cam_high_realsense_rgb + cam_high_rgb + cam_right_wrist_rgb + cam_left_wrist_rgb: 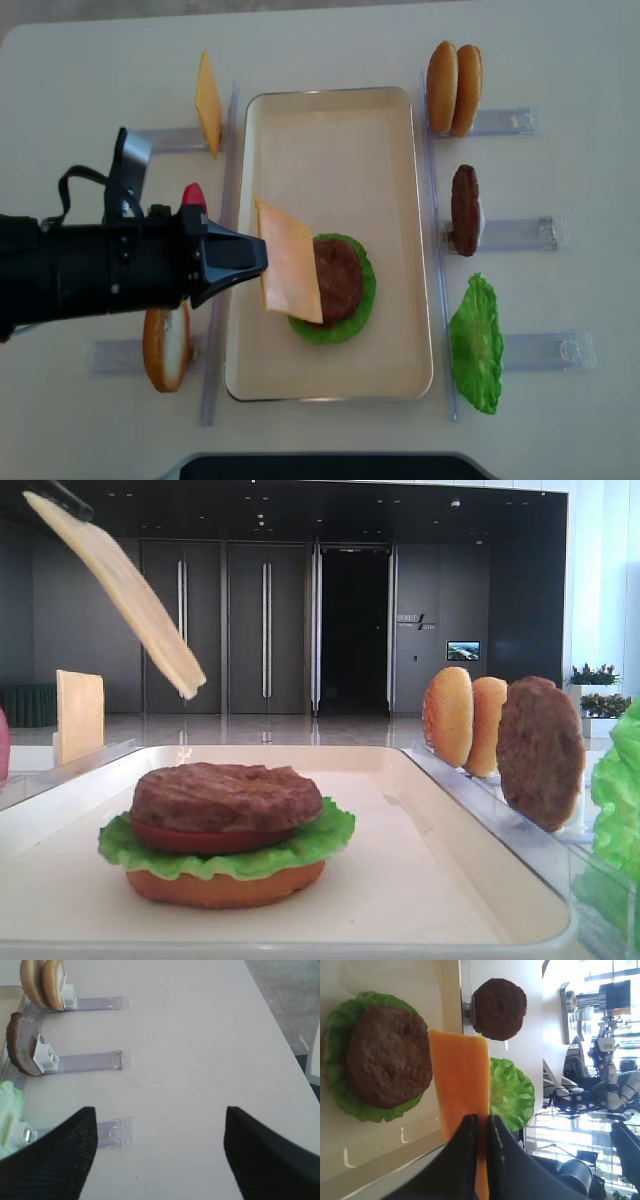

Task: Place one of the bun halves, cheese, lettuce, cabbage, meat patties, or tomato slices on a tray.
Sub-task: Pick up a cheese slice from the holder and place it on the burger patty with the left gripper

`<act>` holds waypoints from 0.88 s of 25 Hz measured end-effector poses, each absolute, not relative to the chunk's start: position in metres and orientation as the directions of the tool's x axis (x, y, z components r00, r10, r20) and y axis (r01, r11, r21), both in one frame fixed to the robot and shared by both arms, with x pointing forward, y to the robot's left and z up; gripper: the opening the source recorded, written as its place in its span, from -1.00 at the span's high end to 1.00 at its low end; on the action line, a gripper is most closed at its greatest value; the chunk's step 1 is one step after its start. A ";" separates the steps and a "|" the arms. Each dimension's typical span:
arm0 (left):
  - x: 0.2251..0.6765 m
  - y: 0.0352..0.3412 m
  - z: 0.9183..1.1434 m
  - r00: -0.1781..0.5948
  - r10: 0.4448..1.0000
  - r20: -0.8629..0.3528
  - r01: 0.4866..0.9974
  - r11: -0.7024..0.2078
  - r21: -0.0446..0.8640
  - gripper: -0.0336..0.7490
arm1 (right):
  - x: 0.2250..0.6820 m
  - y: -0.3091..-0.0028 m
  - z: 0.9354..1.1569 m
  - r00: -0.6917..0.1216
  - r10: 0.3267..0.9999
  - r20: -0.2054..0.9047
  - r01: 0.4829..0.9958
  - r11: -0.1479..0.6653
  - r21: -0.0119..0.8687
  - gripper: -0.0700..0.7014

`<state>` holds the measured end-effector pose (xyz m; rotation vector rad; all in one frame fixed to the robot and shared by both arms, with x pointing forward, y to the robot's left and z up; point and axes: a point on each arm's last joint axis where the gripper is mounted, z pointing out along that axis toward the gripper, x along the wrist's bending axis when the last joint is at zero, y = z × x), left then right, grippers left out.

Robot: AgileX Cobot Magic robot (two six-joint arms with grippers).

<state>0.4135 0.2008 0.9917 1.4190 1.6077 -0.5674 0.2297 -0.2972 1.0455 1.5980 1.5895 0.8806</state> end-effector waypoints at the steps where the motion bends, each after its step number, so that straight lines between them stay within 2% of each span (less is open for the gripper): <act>1: 0.416 0.200 0.988 0.043 0.540 -0.841 0.950 0.239 0.202 0.85 | 0.230 -0.297 1.046 0.013 1.000 -0.013 0.519 0.005 0.855 -0.56; 6: 0.427 0.196 0.978 0.028 0.493 -0.870 0.949 0.259 0.178 0.85 | 0.230 -0.297 1.046 0.013 1.000 -0.013 0.519 0.005 0.855 -0.56; 9: 0.431 0.194 0.970 0.019 0.486 -0.874 0.954 0.252 0.161 0.86 | 0.230 -0.297 1.045 0.013 1.000 -0.014 0.519 0.005 0.855 -0.56; 15: 0.430 0.169 0.959 0.049 0.532 -0.845 0.970 0.175 0.167 0.86 | 0.230 -0.297 1.045 0.014 1.000 -0.015 0.519 0.005 0.855 -0.56; 22: 0.444 0.163 0.954 0.055 0.544 -0.837 0.962 0.197 0.191 0.86 | 0.230 -0.297 1.045 0.014 1.000 -0.015 0.519 0.005 0.855 -0.56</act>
